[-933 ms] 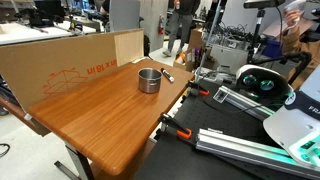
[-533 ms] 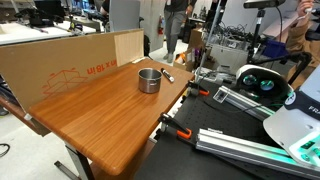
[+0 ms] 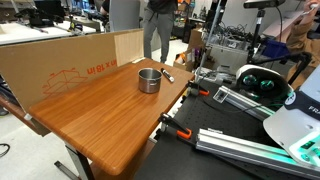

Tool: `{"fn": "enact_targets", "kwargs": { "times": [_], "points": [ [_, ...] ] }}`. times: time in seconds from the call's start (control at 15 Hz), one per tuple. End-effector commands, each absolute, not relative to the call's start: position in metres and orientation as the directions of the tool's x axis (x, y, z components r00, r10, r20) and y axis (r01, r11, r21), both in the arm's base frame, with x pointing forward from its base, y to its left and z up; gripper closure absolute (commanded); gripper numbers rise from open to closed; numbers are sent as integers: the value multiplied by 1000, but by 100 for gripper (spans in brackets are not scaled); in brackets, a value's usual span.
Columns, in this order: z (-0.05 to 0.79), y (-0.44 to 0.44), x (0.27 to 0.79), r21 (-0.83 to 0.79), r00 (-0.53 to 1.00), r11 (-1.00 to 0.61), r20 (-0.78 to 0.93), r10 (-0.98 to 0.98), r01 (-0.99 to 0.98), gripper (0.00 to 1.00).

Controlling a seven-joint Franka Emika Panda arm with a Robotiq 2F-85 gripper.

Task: Put the marker in the pot

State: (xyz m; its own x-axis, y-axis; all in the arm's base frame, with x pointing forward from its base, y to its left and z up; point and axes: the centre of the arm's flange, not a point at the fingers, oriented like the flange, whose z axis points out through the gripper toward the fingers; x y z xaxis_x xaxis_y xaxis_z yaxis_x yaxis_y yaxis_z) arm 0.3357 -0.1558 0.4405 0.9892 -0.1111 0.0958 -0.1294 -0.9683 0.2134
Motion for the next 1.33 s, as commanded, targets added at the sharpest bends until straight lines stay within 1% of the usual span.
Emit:
{"fn": "enact_targets", "kwargs": {
  "times": [0.0,0.27,0.53,0.87,1.0,1.27],
  "points": [
    [441,-156,336,213,989,-968,96,-111,-129,0],
    [424,-156,350,216,985,-961,65,-160,-171,0],
    [392,-163,374,175,968,-952,50,-245,-250,0],
    [350,-170,409,156,911,-901,150,-384,-405,0],
    [333,-172,423,146,887,-878,165,-432,-455,0],
    [288,-184,446,136,830,-819,111,-546,-557,0]
  ]
}}
